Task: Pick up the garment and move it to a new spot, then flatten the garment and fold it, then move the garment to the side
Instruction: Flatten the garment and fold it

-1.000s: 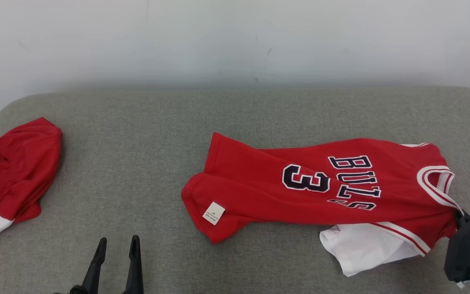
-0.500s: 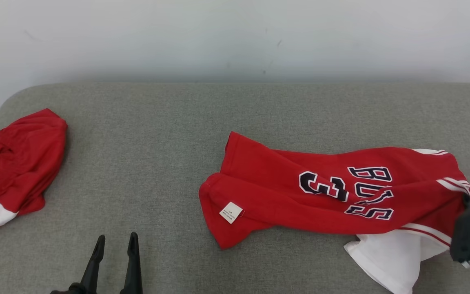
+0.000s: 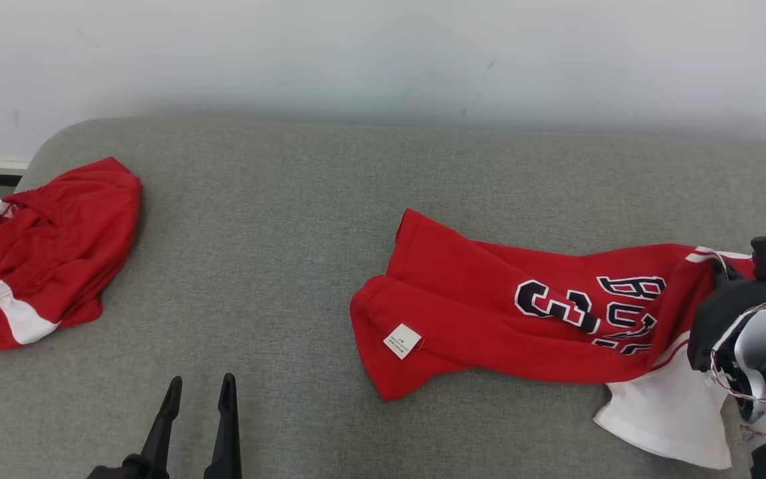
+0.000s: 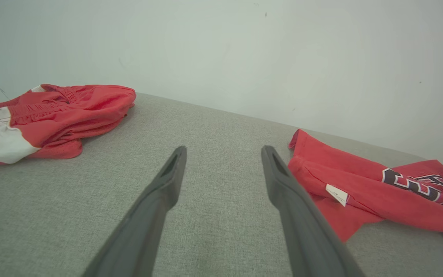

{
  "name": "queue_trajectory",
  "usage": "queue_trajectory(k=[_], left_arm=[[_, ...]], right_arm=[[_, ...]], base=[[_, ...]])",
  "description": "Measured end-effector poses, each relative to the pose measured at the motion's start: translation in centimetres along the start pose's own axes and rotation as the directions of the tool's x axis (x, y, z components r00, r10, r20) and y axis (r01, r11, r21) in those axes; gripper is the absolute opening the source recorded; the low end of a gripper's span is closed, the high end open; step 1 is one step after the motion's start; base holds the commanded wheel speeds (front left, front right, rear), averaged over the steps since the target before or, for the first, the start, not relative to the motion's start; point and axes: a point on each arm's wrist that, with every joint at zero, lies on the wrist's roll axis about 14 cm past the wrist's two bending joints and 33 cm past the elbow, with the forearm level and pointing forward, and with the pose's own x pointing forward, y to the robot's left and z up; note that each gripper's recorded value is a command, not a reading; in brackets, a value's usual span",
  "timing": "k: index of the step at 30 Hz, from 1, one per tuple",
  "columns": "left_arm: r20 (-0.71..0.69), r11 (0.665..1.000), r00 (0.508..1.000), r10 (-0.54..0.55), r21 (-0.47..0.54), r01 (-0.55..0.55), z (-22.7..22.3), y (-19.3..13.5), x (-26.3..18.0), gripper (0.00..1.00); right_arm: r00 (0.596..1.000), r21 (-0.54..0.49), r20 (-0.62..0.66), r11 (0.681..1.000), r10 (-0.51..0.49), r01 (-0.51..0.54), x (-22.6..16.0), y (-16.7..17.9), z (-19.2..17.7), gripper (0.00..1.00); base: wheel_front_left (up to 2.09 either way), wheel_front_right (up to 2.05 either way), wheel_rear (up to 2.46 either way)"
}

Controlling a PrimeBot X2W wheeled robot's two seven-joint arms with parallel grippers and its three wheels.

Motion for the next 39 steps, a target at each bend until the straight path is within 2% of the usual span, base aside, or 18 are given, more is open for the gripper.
queue_trajectory(k=[8, 10, 13, 23, 30, 39], left_arm=[[0.009, 1.000, 1.000, 0.018, 0.003, -0.018, 0.3, 0.5, -0.6, 1.00], [0.011, 1.000, 1.000, 0.019, 0.002, -0.019, 0.4, 0.6, -1.0, 1.00], [0.024, 1.000, 1.000, 0.011, 0.001, -0.011, 0.8, 0.4, -1.1, 1.00], [0.037, 1.000, 0.999, -0.016, -0.002, 0.016, 1.2, -0.4, -1.5, 1.00], [0.057, 1.000, 0.998, 0.007, 0.000, -0.007, 1.8, 0.2, -2.3, 1.00], [0.047, 0.999, 0.998, 0.034, 0.013, -0.035, 1.5, 1.1, -3.5, 1.00]], right_arm=[[0.983, 0.023, 0.182, 1.000, 0.006, -0.010, 0.0, 0.5, 3.4, 1.00], [0.975, 0.075, 0.223, 0.997, 0.010, -0.028, -0.9, 0.7, 3.8, 1.00], [0.976, 0.163, 0.215, 0.984, 0.032, -0.068, -2.5, 1.5, 2.6, 1.00], [0.941, 0.244, 0.338, 0.964, 0.022, -0.110, -9.4, 2.7, 0.6, 1.00], [0.905, 0.224, 0.420, 0.960, 0.063, -0.171, -13.4, 5.7, -1.7, 1.00], [0.890, 0.199, 0.439, 0.952, 0.124, -0.231, -14.9, 8.5, -3.8, 1.00]], base=[[0.00, 0.00, 0.00], [0.00, 0.00, 0.00], [0.00, 0.00, 0.00], [0.00, 0.00, 0.00], [0.00, 0.00, 0.00], [0.00, 0.00, 0.00]])
